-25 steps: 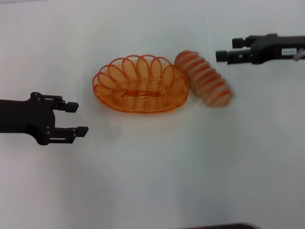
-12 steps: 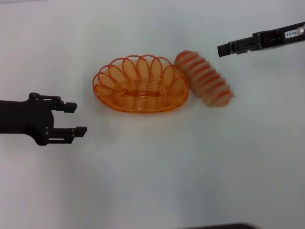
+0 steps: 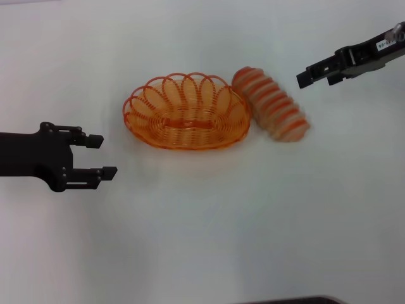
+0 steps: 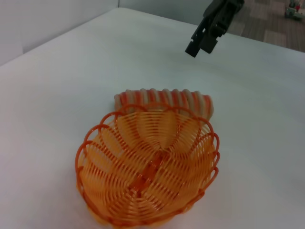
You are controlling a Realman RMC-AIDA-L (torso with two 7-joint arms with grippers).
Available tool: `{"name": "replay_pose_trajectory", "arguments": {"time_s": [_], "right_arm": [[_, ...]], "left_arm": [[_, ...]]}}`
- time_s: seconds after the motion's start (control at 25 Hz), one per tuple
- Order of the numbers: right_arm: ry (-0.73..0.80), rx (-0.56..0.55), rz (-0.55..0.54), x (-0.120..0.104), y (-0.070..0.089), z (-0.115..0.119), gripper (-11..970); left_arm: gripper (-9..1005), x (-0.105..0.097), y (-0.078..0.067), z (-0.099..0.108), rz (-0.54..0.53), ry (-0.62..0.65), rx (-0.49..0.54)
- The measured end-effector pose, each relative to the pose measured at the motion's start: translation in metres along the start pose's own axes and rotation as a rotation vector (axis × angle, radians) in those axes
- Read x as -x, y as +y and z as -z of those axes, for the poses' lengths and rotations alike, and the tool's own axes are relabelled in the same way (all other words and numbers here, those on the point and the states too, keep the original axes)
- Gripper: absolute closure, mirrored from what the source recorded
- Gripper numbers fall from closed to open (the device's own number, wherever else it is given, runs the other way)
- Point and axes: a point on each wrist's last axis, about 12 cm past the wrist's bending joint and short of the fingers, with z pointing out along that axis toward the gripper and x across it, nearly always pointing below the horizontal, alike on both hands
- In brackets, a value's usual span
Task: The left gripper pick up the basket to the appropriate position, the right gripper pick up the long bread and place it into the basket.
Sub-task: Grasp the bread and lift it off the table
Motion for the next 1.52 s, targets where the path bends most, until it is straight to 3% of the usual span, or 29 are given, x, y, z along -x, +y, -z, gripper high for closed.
{"name": "replay_pose_trajectory", "arguments": {"time_s": [0.64,1.04,1.52], "right_arm": [[0.195,-0.189,0.117,0.031,0.042,-0.027,28],[0.205,-0.257,0.157,0.044,0.057,-0.041,30],[0.267,-0.264,0.177,0.043,0.068,-0.067,31]], "left_arm": [[327,0.003,0.002,-0.003,-0.009,0.000,0.013],[328,0.003,0.004,-0.005,-0.010,-0.002,0.029],[329,0.003,0.003,-0.007,-0.018,-0.001,0.020]]}}
